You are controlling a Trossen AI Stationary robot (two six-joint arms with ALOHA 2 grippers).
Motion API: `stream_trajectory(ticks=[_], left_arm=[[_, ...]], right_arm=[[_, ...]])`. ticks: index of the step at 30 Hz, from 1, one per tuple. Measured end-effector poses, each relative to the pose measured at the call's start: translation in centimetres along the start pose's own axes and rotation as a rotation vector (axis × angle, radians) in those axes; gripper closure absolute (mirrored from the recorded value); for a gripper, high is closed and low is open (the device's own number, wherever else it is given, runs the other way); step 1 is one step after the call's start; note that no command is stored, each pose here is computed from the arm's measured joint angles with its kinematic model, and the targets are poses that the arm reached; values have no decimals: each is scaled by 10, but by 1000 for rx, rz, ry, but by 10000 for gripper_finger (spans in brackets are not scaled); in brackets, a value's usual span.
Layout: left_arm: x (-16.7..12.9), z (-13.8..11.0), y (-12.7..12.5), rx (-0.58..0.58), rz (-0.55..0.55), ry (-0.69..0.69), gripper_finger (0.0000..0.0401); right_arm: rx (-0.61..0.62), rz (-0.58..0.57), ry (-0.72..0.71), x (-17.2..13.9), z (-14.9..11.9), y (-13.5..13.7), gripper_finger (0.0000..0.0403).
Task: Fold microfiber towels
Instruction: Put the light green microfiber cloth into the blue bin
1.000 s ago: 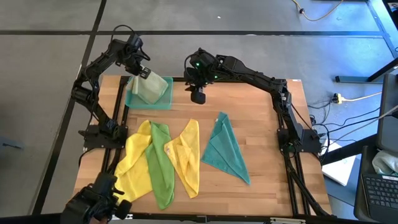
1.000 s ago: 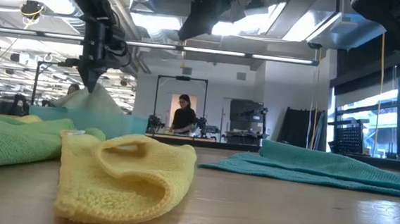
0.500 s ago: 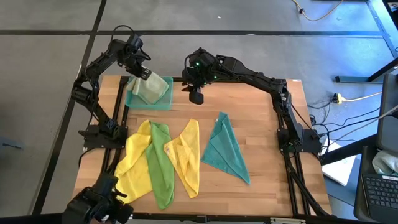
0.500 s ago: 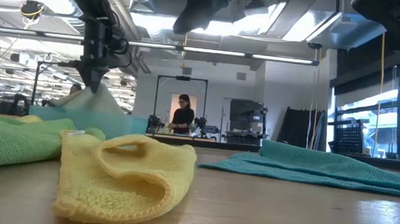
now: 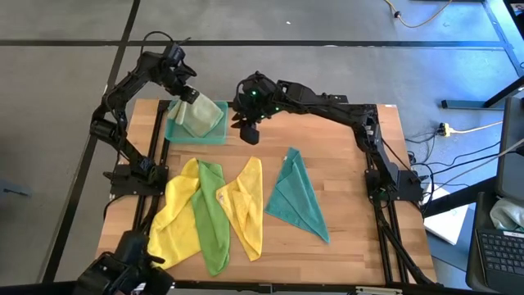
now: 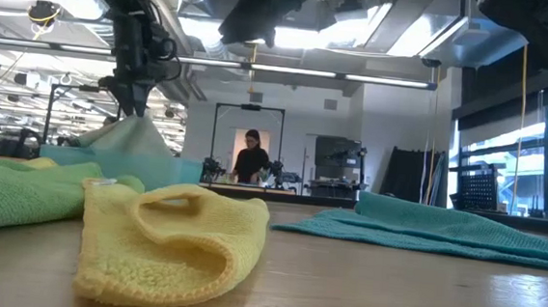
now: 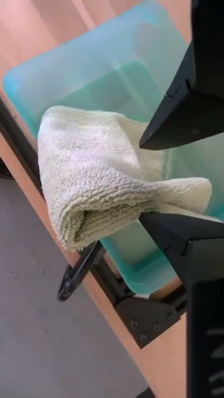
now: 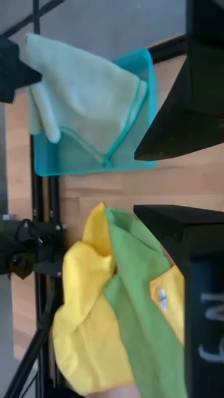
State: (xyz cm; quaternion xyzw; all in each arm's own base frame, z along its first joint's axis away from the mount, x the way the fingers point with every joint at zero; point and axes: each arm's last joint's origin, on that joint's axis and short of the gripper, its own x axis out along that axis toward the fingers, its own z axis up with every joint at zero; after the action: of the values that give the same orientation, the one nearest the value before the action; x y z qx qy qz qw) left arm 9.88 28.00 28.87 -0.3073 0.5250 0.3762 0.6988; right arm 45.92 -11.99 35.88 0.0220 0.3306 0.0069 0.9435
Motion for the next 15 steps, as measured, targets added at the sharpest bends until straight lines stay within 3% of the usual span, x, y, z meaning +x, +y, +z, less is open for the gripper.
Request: stream_trajectory(ticks=[6, 15], left_arm=[[-1, -3, -3, 82, -63, 12, 214], [-27, -6, -6, 127, -23, -135, 182]], right_arm=[[-12, 13, -2, 2, 1, 8, 276], [36, 16, -11, 2, 2, 10, 276]])
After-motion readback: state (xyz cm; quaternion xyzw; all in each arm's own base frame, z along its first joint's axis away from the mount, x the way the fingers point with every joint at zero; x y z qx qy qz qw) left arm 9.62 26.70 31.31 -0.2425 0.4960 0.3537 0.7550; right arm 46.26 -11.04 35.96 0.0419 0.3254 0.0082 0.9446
